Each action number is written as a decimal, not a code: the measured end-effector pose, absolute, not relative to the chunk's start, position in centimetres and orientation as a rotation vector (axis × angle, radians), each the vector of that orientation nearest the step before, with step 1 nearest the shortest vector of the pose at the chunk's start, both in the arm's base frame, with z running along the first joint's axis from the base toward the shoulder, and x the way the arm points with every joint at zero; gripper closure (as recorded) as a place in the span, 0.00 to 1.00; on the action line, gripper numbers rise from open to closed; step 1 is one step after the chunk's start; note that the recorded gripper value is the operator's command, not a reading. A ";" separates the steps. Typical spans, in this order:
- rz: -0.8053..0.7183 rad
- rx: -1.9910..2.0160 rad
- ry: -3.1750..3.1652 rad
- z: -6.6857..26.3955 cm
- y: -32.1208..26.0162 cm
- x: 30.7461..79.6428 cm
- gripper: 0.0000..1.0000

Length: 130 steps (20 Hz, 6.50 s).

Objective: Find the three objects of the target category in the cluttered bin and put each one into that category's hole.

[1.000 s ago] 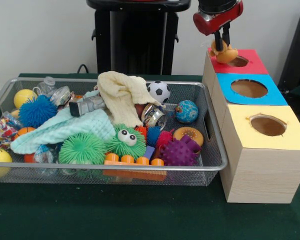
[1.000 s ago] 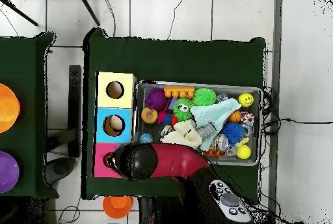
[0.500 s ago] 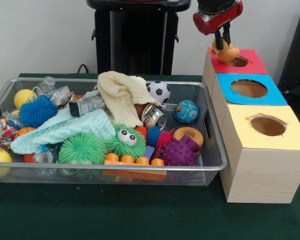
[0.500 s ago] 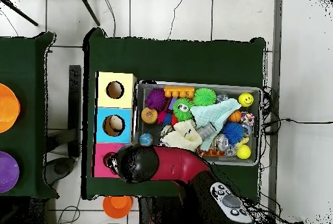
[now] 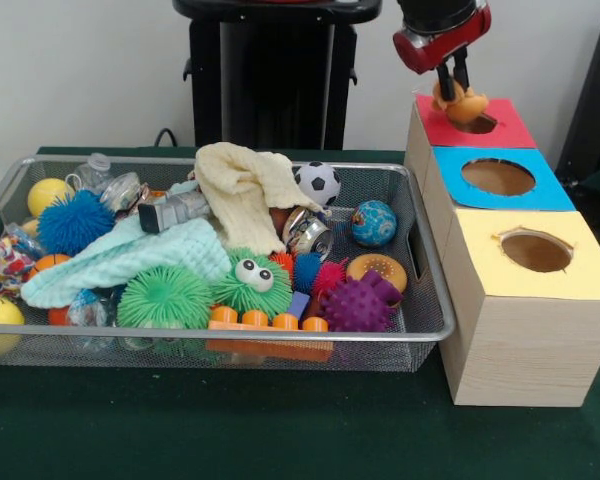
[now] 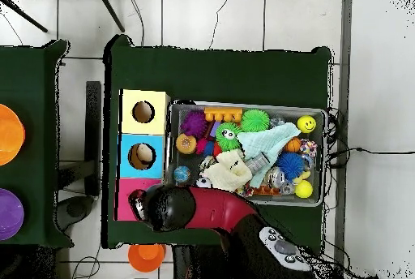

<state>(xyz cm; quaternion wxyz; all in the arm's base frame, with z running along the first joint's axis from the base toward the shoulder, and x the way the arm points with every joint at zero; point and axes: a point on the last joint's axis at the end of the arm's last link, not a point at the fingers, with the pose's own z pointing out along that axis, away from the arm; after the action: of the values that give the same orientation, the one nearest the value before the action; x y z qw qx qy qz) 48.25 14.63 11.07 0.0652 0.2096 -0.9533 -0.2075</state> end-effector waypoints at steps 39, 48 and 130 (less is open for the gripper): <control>-0.656 0.618 -2.944 9.9 15.2 47.4 0.00; -0.645 0.640 -2.948 10.2 15.6 47.4 0.00; -0.618 0.585 -2.866 10.1 16.4 48.3 1.00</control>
<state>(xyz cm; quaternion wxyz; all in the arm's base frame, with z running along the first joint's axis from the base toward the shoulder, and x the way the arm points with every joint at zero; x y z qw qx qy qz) 48.32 16.41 10.09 0.0757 0.1951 -0.9559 -0.2060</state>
